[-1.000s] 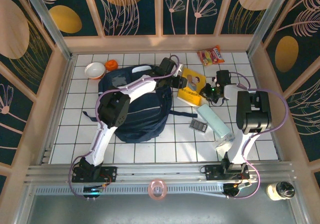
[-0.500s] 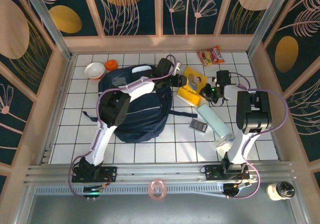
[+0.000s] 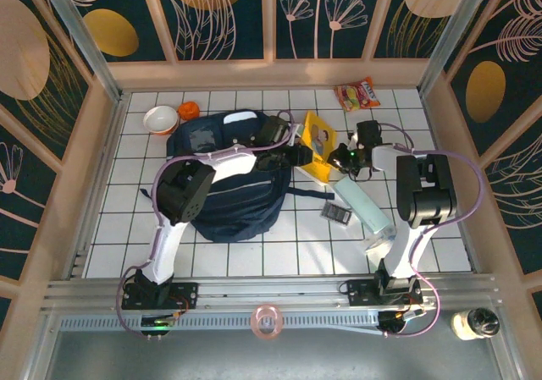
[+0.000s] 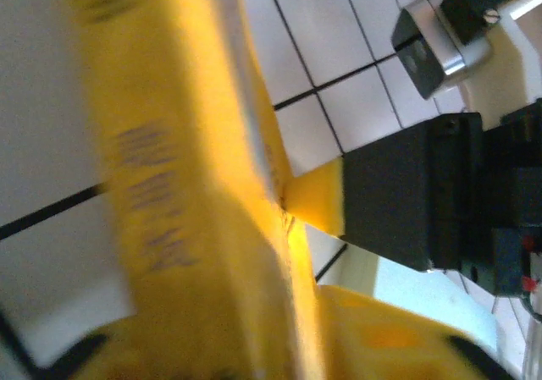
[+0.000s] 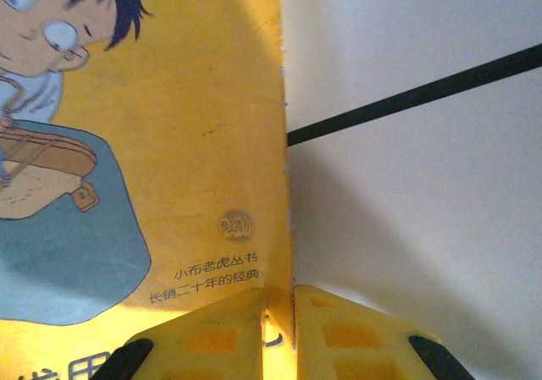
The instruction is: Pack the student bag
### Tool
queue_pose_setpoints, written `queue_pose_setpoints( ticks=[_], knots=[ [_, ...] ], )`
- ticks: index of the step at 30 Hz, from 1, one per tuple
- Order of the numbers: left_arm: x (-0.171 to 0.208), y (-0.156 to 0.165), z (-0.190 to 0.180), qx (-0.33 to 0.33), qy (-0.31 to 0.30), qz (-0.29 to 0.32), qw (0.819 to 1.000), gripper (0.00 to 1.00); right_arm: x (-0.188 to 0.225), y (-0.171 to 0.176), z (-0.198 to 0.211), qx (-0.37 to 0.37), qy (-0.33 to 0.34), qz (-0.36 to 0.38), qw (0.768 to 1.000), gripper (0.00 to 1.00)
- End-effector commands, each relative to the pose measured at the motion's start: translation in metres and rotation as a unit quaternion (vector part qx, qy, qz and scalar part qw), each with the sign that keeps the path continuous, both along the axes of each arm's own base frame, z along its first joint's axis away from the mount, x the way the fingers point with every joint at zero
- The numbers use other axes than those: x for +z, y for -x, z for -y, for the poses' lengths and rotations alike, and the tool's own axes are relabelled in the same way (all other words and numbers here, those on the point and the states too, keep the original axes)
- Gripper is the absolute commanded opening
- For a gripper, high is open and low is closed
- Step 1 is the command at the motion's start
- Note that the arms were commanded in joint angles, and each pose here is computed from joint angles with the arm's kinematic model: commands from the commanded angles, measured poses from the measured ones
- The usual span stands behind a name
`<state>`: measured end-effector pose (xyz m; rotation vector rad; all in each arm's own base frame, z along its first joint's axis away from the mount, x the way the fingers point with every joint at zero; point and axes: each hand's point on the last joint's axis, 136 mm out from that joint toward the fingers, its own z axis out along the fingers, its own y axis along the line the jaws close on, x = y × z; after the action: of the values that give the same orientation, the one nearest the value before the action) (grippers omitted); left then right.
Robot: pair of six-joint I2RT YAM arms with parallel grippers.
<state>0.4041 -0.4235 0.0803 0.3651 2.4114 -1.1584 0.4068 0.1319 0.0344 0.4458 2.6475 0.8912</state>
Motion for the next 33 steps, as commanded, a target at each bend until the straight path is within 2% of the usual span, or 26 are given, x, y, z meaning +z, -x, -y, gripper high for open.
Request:
queue_pose_setpoints(
  ticks=[1, 3, 7, 10, 13, 17, 21, 24, 29, 33],
  knots=[
    [0.028, -0.013, -0.015, 0.032, -0.014, 0.054, 0.998, 0.18, 0.011, -0.001, -0.011, 0.012, -0.014, 0.016, 1.000, 0.15],
    [0.034, -0.015, -0.023, 0.043, -0.029, 0.075, 0.996, 0.14, 0.020, -0.003, -0.008, 0.006, -0.008, 0.031, 0.999, 0.19],
    [0.068, -0.015, -0.034, 0.058, -0.021, 0.130, 0.990, 0.00, 0.055, -0.009, -0.004, 0.002, -0.001, 0.083, 0.997, 0.35],
    [0.105, -0.006, -0.045, 0.065, 0.007, 0.176, 0.982, 0.00, 0.092, -0.010, 0.002, -0.005, 0.015, 0.135, 0.991, 0.52],
    [0.147, 0.015, -0.056, 0.061, 0.055, 0.220, 0.972, 0.00, 0.134, -0.003, 0.009, -0.006, 0.028, 0.203, 0.979, 0.61],
    [0.200, 0.055, -0.076, 0.055, 0.148, 0.265, 0.951, 0.00, 0.197, 0.022, 0.006, 0.007, 0.011, 0.311, 0.950, 0.68],
    [0.228, 0.092, -0.092, 0.041, 0.235, 0.277, 0.931, 0.00, 0.254, 0.063, -0.006, 0.036, -0.042, 0.414, 0.909, 0.73],
    [0.243, 0.116, -0.102, 0.029, 0.290, 0.271, 0.917, 0.00, 0.283, 0.096, -0.017, 0.058, -0.094, 0.465, 0.879, 0.78],
    [0.256, 0.142, -0.110, 0.001, 0.309, 0.280, 0.909, 0.00, 0.310, 0.134, -0.035, 0.085, -0.137, 0.508, 0.846, 0.87],
    [0.266, 0.160, -0.113, -0.024, 0.327, 0.286, 0.900, 0.00, 0.309, 0.150, -0.062, 0.126, -0.164, 0.498, 0.842, 0.87]
  ],
)
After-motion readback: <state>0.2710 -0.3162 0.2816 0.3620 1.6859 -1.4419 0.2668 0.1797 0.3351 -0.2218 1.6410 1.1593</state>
